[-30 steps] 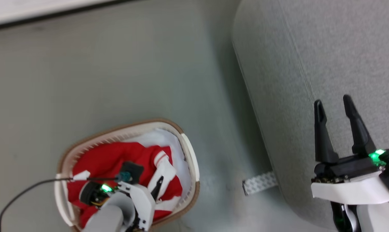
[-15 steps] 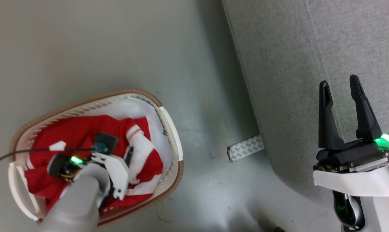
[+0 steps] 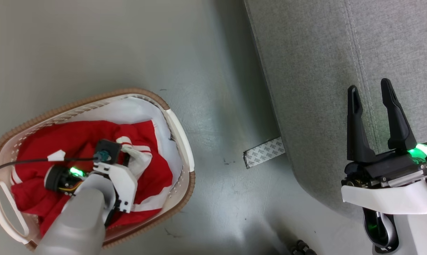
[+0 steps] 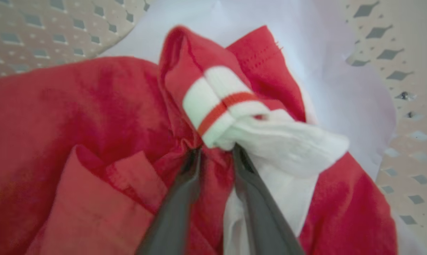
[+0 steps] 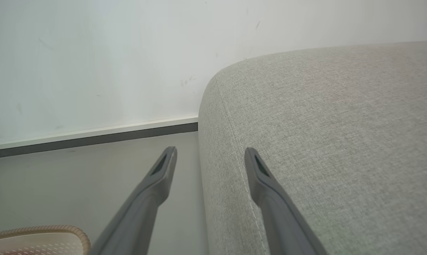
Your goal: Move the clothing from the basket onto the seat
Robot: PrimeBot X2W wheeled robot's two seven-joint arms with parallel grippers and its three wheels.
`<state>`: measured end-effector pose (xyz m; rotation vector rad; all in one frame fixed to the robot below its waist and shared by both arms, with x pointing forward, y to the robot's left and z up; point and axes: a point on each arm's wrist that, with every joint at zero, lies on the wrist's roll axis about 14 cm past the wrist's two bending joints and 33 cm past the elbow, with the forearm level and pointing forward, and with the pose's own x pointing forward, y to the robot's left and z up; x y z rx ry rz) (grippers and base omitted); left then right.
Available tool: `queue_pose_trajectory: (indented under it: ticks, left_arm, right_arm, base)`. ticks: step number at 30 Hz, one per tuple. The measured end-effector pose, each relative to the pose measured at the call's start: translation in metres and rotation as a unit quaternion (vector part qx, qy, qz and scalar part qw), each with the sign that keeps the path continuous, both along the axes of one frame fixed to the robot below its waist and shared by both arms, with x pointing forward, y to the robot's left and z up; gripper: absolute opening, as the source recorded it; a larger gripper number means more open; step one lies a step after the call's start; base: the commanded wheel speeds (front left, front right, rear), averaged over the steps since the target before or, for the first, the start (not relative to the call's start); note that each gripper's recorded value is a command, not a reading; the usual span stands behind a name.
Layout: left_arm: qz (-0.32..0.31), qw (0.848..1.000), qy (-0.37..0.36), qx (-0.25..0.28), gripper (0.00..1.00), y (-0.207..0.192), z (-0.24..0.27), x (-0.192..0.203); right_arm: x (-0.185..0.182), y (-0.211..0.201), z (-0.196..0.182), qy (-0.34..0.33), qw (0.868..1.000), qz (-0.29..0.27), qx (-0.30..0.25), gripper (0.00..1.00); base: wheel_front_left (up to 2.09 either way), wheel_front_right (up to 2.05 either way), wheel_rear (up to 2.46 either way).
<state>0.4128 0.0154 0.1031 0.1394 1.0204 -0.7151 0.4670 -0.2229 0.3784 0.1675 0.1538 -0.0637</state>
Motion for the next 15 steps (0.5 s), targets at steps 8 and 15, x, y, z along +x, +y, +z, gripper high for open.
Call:
queue_pose_trajectory:
  ticks: [8, 15]
  left_arm:
    - [0.033, 0.999, -0.003, -0.043, 0.00, -0.018, 0.029, -0.004]
    - [0.076, 0.993, -0.029, -0.084, 0.00, -0.024, 0.081, -0.013]
  right_arm:
    - [-0.002, 0.000, 0.016, -0.016, 1.000, -0.002, 0.003, 1.00]
    - [-0.012, 0.005, 0.045, -0.042, 0.999, 0.002, 0.001, 1.00]
  base:
    - [0.00, 0.00, 0.00]
    - [0.00, 0.00, 0.00]
